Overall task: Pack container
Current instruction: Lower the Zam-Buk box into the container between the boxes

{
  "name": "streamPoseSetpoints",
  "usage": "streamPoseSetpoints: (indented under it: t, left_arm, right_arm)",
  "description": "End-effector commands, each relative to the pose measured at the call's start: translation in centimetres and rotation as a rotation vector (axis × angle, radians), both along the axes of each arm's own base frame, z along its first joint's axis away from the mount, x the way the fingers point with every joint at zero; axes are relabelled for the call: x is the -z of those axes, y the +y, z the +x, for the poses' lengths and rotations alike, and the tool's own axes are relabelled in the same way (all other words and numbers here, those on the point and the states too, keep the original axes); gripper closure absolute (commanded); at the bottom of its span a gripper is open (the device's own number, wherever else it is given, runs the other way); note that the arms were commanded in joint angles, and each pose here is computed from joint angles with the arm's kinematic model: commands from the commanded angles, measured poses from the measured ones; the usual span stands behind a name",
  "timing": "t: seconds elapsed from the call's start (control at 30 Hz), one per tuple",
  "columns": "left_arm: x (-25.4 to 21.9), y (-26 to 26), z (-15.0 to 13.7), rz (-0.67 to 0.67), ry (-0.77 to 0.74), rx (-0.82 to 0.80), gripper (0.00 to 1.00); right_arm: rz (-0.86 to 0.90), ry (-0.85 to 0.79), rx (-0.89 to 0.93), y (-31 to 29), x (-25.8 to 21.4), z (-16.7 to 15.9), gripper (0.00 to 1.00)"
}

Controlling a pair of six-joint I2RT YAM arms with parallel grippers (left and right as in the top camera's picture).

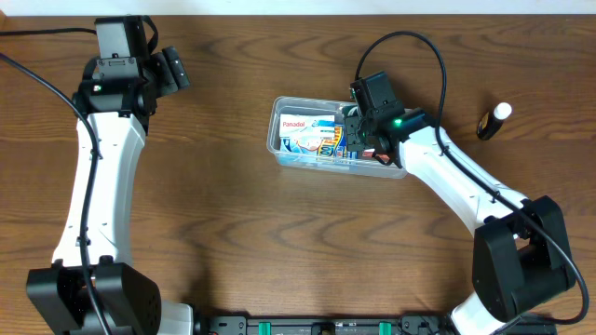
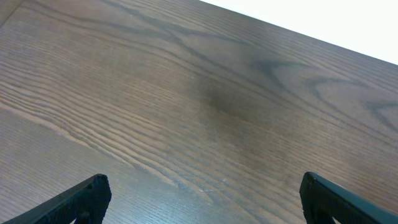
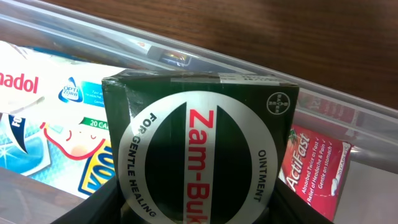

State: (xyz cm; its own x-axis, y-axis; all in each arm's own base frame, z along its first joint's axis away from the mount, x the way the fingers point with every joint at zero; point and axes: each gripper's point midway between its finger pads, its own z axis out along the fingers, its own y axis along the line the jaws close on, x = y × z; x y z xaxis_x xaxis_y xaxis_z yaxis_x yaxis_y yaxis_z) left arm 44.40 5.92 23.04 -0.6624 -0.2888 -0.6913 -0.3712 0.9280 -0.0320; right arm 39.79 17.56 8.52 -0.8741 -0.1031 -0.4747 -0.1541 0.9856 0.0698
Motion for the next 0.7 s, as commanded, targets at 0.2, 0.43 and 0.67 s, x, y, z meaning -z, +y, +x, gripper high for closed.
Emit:
streamPoseSetpoints:
  t: [0.2, 0.43, 0.67]
  left_arm:
    - [-1.3, 0.2, 0.0, -0.008, -0.033, -0.016, 0.02]
    - [-1.3, 0.2, 0.0, -0.008, -0.033, -0.016, 0.02]
    - [-1.3, 0.2, 0.0, -0.008, -0.033, -0.016, 0.02]
  right_arm:
    - [0.052, 0.058, 0.032, 0.6, -0.8, -2.3, 0.72]
    - [0.062, 0.086, 0.086, 0.4, -0.7, -2.9, 0.68]
    - [0.068, 0.068, 0.163, 0.1, -0.3, -2.1, 0.68]
